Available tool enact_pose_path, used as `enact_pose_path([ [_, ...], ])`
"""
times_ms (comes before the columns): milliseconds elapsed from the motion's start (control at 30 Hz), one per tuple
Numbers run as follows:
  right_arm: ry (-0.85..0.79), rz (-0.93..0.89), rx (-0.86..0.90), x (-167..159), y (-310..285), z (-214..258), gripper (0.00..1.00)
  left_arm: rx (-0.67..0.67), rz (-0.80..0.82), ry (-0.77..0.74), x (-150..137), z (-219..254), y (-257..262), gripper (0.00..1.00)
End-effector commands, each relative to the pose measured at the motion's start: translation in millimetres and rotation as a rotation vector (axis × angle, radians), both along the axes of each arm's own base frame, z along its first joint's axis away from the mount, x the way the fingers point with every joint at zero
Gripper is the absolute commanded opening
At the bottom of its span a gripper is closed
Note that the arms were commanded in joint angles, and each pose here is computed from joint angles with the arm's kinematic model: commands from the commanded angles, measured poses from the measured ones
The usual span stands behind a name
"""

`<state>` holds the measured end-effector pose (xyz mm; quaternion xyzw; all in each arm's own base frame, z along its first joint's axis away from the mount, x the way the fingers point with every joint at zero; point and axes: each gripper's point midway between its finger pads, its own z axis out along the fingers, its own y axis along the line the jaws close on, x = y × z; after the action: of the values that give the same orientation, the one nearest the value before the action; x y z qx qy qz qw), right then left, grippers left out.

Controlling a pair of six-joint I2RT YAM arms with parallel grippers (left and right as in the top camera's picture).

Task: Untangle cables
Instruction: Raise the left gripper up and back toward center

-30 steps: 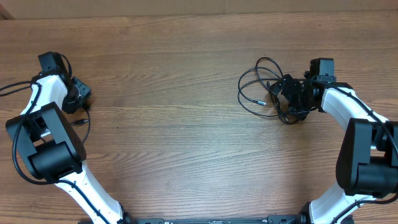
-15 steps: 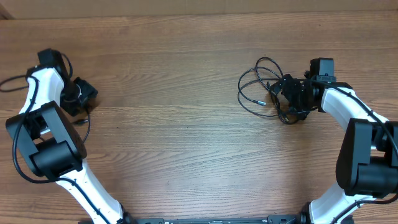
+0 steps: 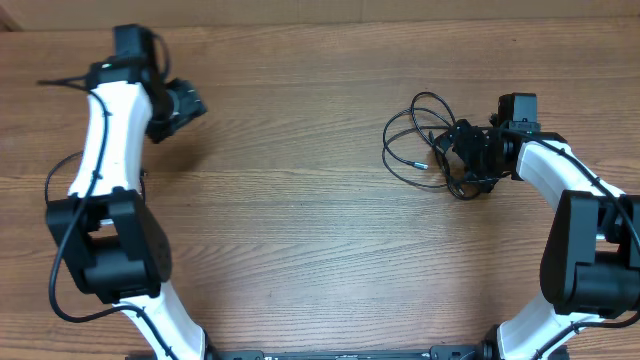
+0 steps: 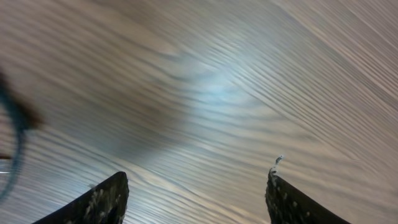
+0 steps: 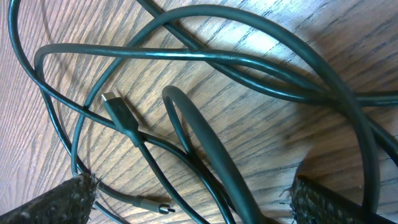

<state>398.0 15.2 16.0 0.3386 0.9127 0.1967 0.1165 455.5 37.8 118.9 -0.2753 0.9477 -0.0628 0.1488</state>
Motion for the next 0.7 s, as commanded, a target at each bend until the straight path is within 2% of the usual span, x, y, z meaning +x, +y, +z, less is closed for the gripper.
enact_pose_path([
  [0,0.155,-0.034,-0.107,-35,-21,-46,1.0,0.003,-0.076,-0.032,3,16,-25,0.73],
  [133,0.155,-0.034,-0.107,-35,-21,-46,1.0,0.002,-0.126,-0.018,-1,12,-48,0.75],
  [200,0.155,-0.034,-0.107,-35,-21,-46,1.0,0.003,-0.145,-0.012,-2,9,-57,0.79],
  [267,0.155,-0.034,-0.107,-35,-21,-46,1.0,0.012,-0.161,-0.007,-3,7,-64,0.93],
  [333,0.155,-0.034,-0.107,-35,-21,-46,1.0,0.012,-0.175,-0.005,-4,6,-70,0.99],
  [667,0.155,-0.034,-0.107,-35,-21,-46,1.0,0.011,-0.187,0.003,-6,5,-75,1.0],
])
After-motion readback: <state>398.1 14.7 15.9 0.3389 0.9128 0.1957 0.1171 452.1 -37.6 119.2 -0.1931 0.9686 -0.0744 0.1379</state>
